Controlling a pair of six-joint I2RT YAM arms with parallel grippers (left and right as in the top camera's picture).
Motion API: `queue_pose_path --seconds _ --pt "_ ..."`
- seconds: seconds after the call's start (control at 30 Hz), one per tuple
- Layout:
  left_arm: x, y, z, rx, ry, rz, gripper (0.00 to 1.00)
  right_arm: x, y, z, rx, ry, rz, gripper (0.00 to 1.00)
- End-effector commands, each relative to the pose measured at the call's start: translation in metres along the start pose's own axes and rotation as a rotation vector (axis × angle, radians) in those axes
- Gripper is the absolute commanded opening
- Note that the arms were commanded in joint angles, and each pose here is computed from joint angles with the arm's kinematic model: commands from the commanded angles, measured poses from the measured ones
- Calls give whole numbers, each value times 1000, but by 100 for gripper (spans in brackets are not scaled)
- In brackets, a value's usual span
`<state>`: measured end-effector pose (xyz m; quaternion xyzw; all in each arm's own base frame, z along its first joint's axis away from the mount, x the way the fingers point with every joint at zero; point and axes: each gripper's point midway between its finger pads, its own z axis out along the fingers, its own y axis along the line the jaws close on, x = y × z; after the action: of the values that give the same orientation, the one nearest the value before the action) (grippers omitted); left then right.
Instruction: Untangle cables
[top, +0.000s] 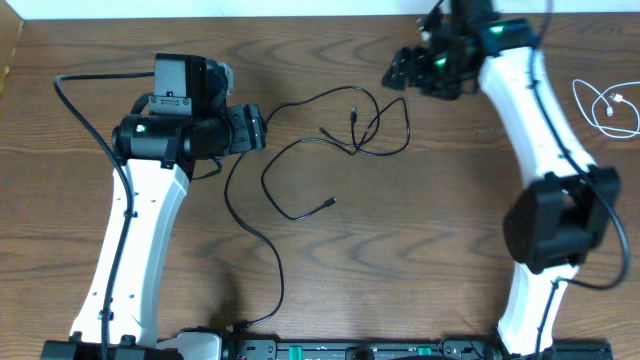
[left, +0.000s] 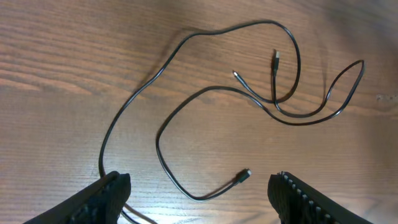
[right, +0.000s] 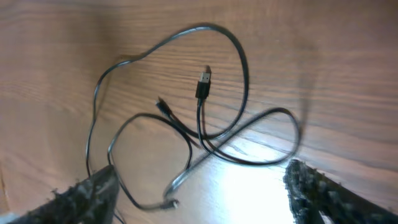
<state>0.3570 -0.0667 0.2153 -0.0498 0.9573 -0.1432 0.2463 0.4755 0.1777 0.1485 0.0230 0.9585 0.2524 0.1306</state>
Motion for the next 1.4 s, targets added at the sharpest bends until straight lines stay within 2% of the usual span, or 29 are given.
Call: queue_pose_path --seconds 0.0,0.1,0.2,0.3,0.33,0.37,0.5,0.67,0.93,0.97,1.1,1.23,1.37 --pt "3 4 -1 -16 6 14 77 14 -5 38 43 65 117 75" --pt "5 4 -1 -18 14 12 77 23 -7 57 56 106 123 74" --pt "5 4 -1 -19 16 11 77 27 -10 71 61 124 133 67" --pt "6 4 -1 -20 20 11 76 26 -9 75 59 120 131 41" --pt "6 4 -1 -20 20 10 77 24 -9 75 62 112 127 25" --pt "6 4 -1 -19 20 10 77 22 -10 74 69 102 125 17" --pt "6 4 -1 -20 19 10 77 9 0 51 51 49 102 1" --pt "6 4 -1 -19 19 6 77 -14 33 -14 3 -92 -24 1" --pt "6 4 -1 -19 20 6 77 -31 78 -160 -83 -405 -116 1" --pt "6 4 -1 -19 20 6 77 -33 73 -196 -62 -488 -109 1" --pt "6 4 -1 -19 19 1 76 -35 48 -263 7 -650 -65 1" --pt "5 4 -1 -19 17 -9 77 -37 2 -317 98 -774 23 1" --pt "5 4 -1 -19 16 -12 77 -41 -54 -351 190 -844 118 1"
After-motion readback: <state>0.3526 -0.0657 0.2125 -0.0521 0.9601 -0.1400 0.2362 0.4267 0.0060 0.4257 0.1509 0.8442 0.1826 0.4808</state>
